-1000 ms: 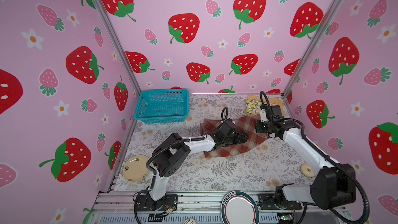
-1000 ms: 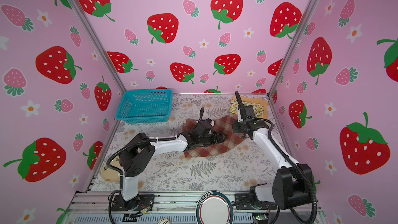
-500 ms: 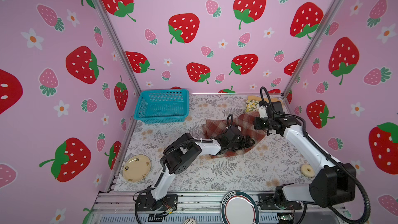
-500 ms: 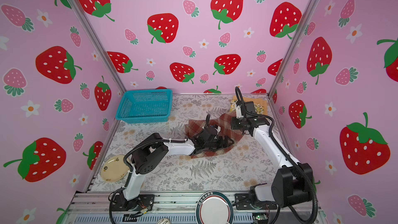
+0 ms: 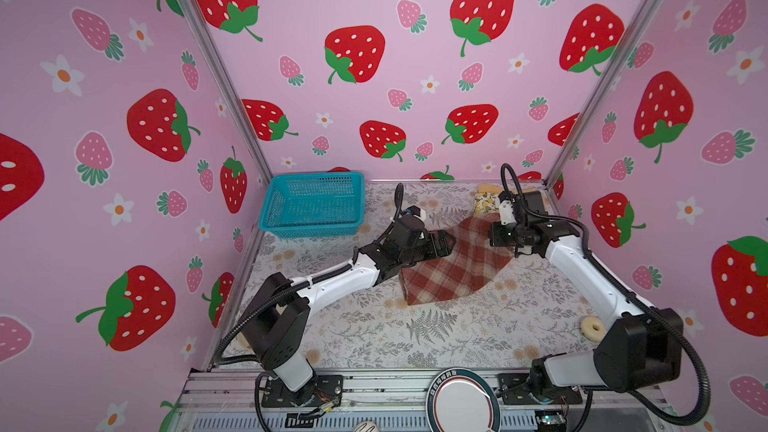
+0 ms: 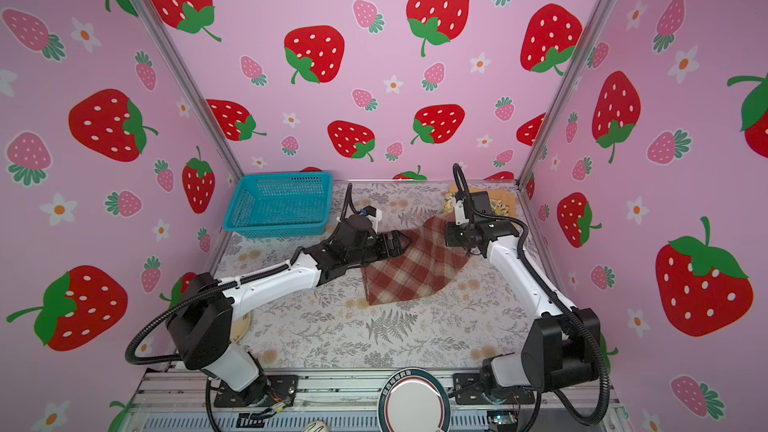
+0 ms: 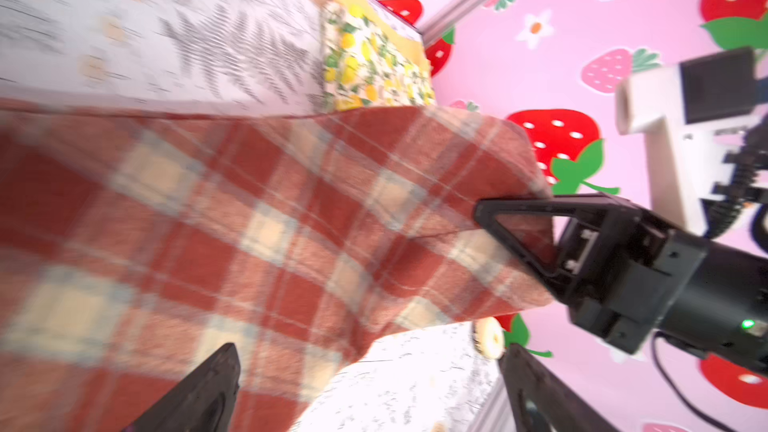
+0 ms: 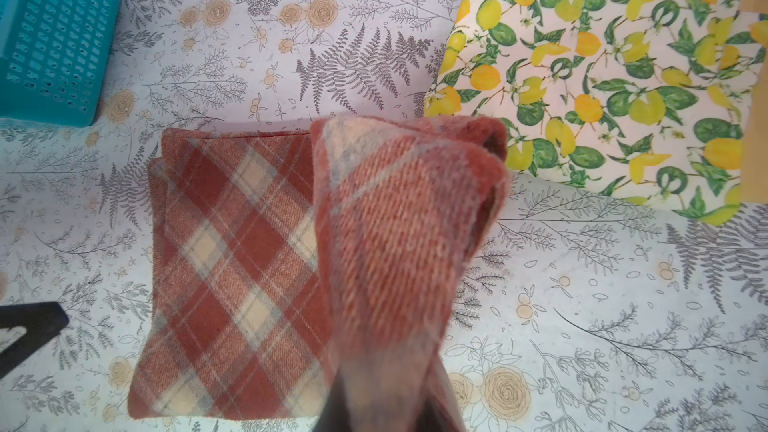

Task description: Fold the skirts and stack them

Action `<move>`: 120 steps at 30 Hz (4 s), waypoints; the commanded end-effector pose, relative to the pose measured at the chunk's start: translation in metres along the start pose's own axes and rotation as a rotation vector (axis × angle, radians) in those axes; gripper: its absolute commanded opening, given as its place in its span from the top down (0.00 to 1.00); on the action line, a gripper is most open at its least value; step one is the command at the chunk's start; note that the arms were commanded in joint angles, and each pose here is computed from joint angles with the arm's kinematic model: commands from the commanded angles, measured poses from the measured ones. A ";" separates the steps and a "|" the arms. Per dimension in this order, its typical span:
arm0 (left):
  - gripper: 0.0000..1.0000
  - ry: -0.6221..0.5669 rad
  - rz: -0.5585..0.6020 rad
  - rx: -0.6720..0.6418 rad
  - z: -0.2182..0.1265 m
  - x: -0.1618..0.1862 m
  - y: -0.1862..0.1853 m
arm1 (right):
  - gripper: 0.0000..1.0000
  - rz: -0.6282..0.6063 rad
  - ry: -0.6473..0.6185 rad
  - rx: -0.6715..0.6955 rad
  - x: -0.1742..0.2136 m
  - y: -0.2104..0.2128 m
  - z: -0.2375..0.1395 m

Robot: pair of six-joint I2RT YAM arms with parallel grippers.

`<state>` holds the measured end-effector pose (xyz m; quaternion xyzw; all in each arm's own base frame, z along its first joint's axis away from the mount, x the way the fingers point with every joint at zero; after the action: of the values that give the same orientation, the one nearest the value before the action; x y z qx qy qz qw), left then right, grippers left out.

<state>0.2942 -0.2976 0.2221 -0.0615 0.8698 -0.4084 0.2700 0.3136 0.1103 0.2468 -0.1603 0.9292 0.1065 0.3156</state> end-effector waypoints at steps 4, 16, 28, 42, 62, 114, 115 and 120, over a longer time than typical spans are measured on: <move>0.01 0.097 -0.004 -0.264 0.021 0.022 0.079 | 1.00 0.035 0.007 -0.129 -0.001 0.021 0.004; 0.02 0.132 -0.049 -0.320 0.046 0.039 0.111 | 1.00 0.136 0.004 -0.354 0.001 0.050 0.018; 0.02 0.131 -0.042 -0.300 0.046 0.041 0.111 | 1.00 0.250 0.064 -0.602 0.019 0.098 0.071; 0.03 0.091 -0.041 -0.247 0.021 0.038 0.101 | 0.97 0.353 0.121 -0.644 0.044 0.098 0.125; 0.02 -0.060 0.010 -0.178 -0.064 0.021 0.064 | 0.34 0.381 -0.081 -0.903 -0.028 0.141 0.084; 0.04 0.004 -0.211 -0.315 0.034 0.031 0.147 | 0.00 0.604 -0.171 -0.544 0.111 0.052 0.119; 0.04 0.004 -0.214 -0.313 0.037 0.026 0.148 | 0.00 0.605 -0.175 -0.545 0.115 0.055 0.115; 0.05 0.036 -0.204 -0.295 0.063 -0.001 0.139 | 0.00 0.548 -0.150 -0.560 0.125 0.082 0.109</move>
<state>0.3368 -0.2564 0.1123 -0.1728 0.8866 -0.3605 0.2326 0.2605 0.1842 0.1003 0.0014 0.8360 0.4587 0.3011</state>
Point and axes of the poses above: each gripper's point midway between its finger pads, its own z axis out along the fingers, its own y axis along the line the jaws close on, x = y × z, the point moved 8 cm from there along -z, back along the fingers, and after that the axes turned 8 degrees about -z, right-handed, at the moved point
